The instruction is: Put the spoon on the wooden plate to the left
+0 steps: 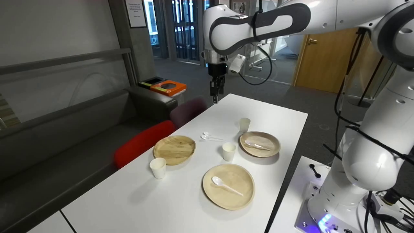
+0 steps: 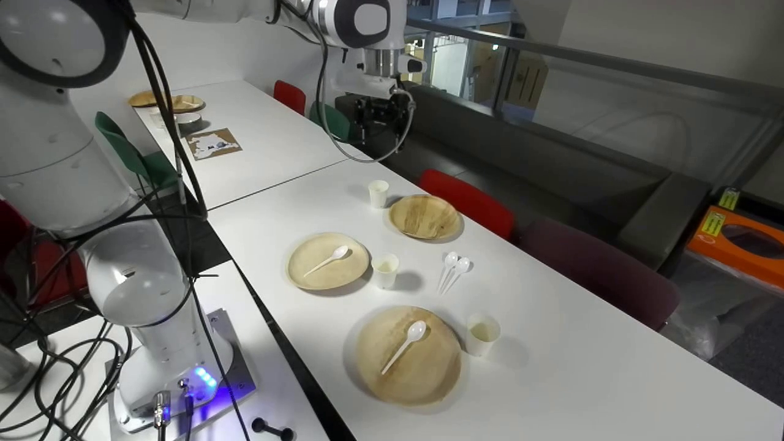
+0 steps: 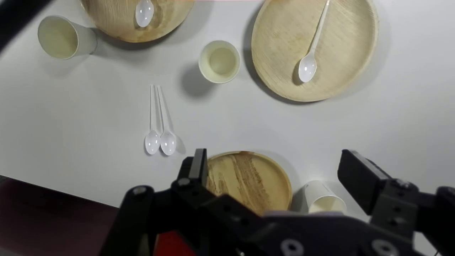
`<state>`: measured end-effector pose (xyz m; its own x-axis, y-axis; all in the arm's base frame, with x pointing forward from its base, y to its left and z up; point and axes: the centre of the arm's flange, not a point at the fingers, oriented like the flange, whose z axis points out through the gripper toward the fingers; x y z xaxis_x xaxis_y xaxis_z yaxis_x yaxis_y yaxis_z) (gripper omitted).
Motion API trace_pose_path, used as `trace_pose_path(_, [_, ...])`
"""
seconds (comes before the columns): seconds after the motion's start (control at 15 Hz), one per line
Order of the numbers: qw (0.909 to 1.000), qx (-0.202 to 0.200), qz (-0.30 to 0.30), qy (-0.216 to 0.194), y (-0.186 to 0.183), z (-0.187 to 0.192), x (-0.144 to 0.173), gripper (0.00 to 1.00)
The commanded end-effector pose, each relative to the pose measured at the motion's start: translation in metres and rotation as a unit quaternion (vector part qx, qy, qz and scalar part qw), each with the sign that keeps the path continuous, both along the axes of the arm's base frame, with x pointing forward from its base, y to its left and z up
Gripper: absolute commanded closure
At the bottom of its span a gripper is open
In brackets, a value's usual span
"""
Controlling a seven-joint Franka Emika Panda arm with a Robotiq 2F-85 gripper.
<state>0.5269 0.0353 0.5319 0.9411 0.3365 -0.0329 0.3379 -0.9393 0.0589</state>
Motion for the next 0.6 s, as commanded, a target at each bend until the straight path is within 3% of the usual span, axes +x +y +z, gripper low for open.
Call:
trace_pose_path(0.0, [1.0000, 0.000, 0.000, 0.000, 0.000, -0.001, 0.002, 0.00])
trace_pose_path(0.27, [1.0000, -0.007, 0.002, -0.005, 0.001, 0.001, 0.006, 0.00])
trace_pose_path(0.53, [0.9996, -0.016, -0.014, 0.017, -0.019, -0.008, 0.034, 0.00])
